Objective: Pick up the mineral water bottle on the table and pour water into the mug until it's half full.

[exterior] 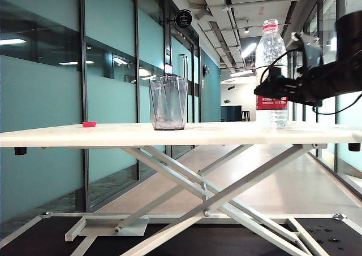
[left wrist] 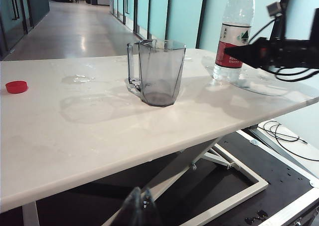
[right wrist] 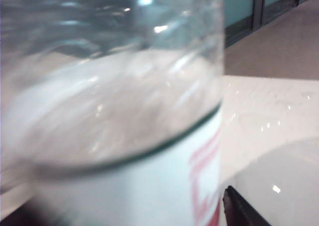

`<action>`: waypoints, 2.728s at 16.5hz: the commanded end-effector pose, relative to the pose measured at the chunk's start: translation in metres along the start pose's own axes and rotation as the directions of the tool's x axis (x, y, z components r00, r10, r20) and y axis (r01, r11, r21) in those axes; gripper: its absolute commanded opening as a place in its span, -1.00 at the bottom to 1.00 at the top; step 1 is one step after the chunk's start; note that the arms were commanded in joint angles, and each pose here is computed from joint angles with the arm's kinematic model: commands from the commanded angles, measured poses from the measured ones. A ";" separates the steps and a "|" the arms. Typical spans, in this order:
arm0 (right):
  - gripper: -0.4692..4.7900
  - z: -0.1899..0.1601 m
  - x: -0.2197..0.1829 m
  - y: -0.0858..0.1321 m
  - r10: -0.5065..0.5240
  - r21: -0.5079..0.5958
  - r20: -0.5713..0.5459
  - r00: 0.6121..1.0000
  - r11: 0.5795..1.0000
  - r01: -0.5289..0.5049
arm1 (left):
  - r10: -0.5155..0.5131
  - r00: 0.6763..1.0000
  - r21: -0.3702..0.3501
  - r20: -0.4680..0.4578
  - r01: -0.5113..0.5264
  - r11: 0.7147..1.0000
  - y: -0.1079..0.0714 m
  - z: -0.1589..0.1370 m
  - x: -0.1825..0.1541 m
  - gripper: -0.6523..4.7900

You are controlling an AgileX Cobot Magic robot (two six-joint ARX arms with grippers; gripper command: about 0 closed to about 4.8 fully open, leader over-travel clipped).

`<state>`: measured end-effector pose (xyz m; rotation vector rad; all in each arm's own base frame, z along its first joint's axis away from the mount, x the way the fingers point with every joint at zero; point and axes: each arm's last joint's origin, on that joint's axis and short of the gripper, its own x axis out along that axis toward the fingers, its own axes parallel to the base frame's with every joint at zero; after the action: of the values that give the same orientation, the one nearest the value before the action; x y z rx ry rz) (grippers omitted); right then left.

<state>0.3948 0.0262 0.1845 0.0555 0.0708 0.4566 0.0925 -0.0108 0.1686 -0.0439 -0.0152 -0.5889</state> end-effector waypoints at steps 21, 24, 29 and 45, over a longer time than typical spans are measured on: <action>-0.16 0.023 0.015 0.016 0.047 -0.277 -0.044 0.998 0.959 -0.057 | -0.004 1.000 -0.008 -0.018 0.004 1.000 0.000 -0.002 0.000 -0.78; -0.15 0.033 0.012 0.032 -0.017 -0.339 -0.108 0.994 0.941 -0.020 | -0.004 1.000 -0.009 -0.018 0.004 1.000 0.000 -0.002 0.000 -0.78; -0.14 0.039 0.019 0.064 -0.065 -0.509 -0.302 0.951 0.855 -0.103 | -0.004 1.000 -0.010 -0.019 0.004 1.000 0.000 -0.002 0.000 -0.78; -0.13 0.065 0.034 0.123 -0.407 -0.873 -0.315 0.857 0.479 -0.093 | -0.004 1.000 -0.010 -0.019 0.004 1.000 0.000 -0.002 0.000 -0.78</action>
<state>0.3760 0.1481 0.2423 -1.0986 0.4098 0.2818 0.0925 -0.0108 0.1657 -0.0544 0.0151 -0.5893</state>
